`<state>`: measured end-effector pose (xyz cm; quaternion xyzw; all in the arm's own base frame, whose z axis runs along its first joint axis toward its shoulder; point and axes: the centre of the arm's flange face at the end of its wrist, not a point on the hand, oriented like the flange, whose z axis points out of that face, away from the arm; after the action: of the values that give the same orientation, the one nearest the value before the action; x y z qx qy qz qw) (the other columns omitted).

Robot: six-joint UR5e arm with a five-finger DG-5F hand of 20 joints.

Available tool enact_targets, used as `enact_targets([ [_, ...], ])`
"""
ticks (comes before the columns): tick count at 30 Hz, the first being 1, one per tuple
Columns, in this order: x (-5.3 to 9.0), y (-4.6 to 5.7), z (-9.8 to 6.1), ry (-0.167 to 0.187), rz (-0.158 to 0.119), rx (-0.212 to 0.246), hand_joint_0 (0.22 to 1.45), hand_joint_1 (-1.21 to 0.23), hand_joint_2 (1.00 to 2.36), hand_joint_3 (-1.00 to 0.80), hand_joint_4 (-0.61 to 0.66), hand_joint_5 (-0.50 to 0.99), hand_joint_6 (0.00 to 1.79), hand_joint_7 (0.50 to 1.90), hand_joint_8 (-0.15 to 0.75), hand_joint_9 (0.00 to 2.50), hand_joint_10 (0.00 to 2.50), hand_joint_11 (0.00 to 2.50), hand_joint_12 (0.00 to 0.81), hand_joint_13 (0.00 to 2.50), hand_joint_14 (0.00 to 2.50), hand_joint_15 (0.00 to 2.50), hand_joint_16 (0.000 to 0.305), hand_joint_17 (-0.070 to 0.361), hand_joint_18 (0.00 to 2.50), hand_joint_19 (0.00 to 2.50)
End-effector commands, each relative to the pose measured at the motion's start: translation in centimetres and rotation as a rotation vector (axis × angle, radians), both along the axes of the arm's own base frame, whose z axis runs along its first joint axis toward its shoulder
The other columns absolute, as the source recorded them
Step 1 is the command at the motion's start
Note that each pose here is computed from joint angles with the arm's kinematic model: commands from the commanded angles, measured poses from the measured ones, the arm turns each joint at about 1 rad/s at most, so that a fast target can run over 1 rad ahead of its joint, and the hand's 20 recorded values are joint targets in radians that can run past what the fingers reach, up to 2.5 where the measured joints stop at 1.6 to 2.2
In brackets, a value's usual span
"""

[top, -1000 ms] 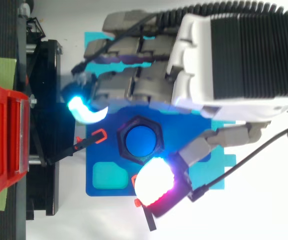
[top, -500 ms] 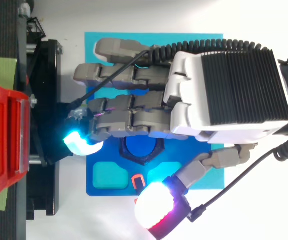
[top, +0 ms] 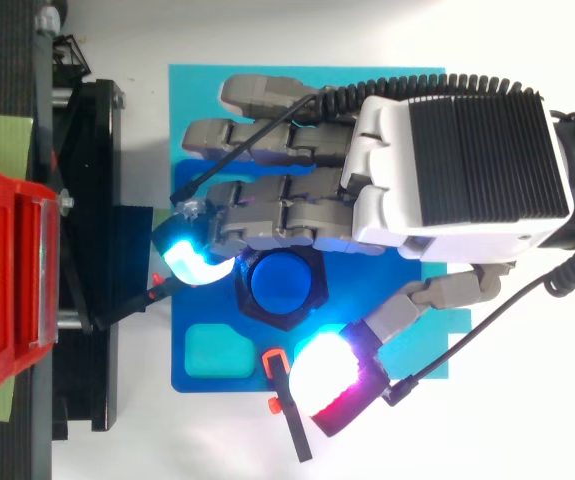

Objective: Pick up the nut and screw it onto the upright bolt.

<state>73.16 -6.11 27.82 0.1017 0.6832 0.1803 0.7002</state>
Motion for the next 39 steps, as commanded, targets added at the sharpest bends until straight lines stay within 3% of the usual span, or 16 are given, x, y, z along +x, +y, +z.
enact_targets([
  [1,0.0,0.0,0.1,-0.002,-0.002,0.001,0.39,-0.32,1.0,-0.5,0.16,-0.14,0.5,0.75,0.282,0.61,0.0,0.0,0.413,0.24,0.0,0.0,0.056,0.126,0.0,0.0],
  [13,-0.1,-0.6,0.0,0.003,-0.008,0.0,0.41,-0.23,1.0,-0.5,0.22,-0.06,0.5,0.98,0.289,0.79,0.0,0.0,0.384,0.29,0.0,0.0,0.046,0.105,0.0,0.0],
  [21,-0.2,-1.1,0.0,0.004,-0.008,0.0,0.43,-0.23,1.0,-0.5,0.17,0.01,0.5,1.14,0.269,0.95,0.0,0.0,0.356,0.41,0.0,0.0,0.041,0.092,0.02,0.0],
  [35,0.1,-3.3,1.5,-0.022,0.011,-0.003,0.47,-0.25,1.0,-0.5,0.09,0.09,0.5,1.27,0.14,1.48,0.0,0.0,0.268,0.74,0.0,0.0,0.028,0.064,0.41,0.0],
  [39,0.1,-3.8,2.2,-0.009,0.014,-0.006,0.47,-0.26,1.0,-0.5,0.07,0.1,0.5,1.31,0.12,1.61,0.0,0.0,0.244,0.82,0.0,0.0,0.026,0.059,0.53,0.02],
])
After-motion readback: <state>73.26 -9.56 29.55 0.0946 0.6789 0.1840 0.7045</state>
